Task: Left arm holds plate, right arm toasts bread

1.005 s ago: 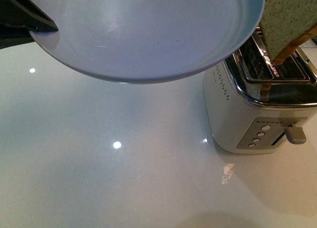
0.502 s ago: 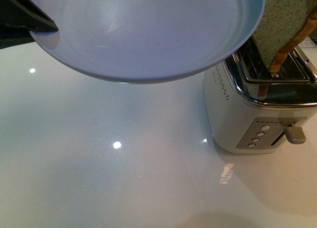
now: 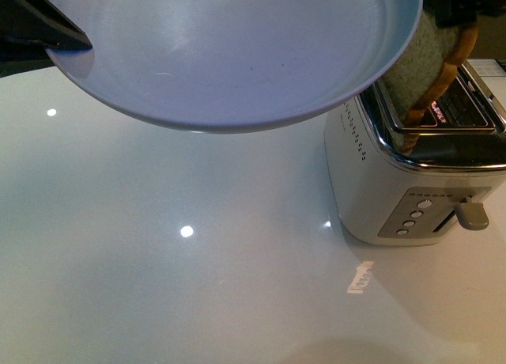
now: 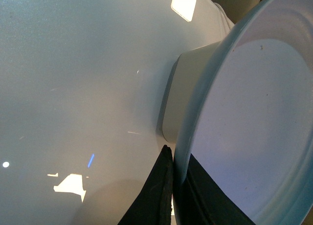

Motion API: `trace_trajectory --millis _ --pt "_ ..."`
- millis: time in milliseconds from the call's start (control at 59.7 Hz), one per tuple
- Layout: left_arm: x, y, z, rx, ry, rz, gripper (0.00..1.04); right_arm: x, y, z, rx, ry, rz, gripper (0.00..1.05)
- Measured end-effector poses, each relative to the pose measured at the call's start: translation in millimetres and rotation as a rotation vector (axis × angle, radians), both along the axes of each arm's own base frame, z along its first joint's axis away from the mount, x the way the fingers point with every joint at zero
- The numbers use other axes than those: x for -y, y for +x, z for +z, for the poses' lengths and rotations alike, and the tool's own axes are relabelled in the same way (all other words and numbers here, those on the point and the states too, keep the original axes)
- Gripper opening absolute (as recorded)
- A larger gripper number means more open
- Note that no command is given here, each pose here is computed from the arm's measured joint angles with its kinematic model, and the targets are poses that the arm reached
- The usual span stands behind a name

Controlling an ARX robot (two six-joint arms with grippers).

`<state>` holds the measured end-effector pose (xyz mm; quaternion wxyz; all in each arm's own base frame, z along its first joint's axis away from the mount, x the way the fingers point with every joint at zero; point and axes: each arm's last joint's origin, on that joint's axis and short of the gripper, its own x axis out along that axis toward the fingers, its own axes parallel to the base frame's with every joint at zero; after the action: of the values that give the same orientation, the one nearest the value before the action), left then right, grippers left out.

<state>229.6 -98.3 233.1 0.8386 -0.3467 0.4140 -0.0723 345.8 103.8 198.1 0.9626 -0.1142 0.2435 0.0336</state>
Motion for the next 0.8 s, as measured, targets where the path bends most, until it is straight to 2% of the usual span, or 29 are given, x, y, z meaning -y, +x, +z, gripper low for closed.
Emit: trace_trajectory --millis 452,804 --pt "0.0 0.0 0.0 0.0 0.0 0.0 0.03 0.8 -4.1 -16.1 -0.046 -0.036 -0.005 0.05" --pt "0.0 0.0 0.0 -0.001 -0.001 0.001 0.03 3.3 -10.0 -23.1 -0.067 -0.037 -0.017 0.56"
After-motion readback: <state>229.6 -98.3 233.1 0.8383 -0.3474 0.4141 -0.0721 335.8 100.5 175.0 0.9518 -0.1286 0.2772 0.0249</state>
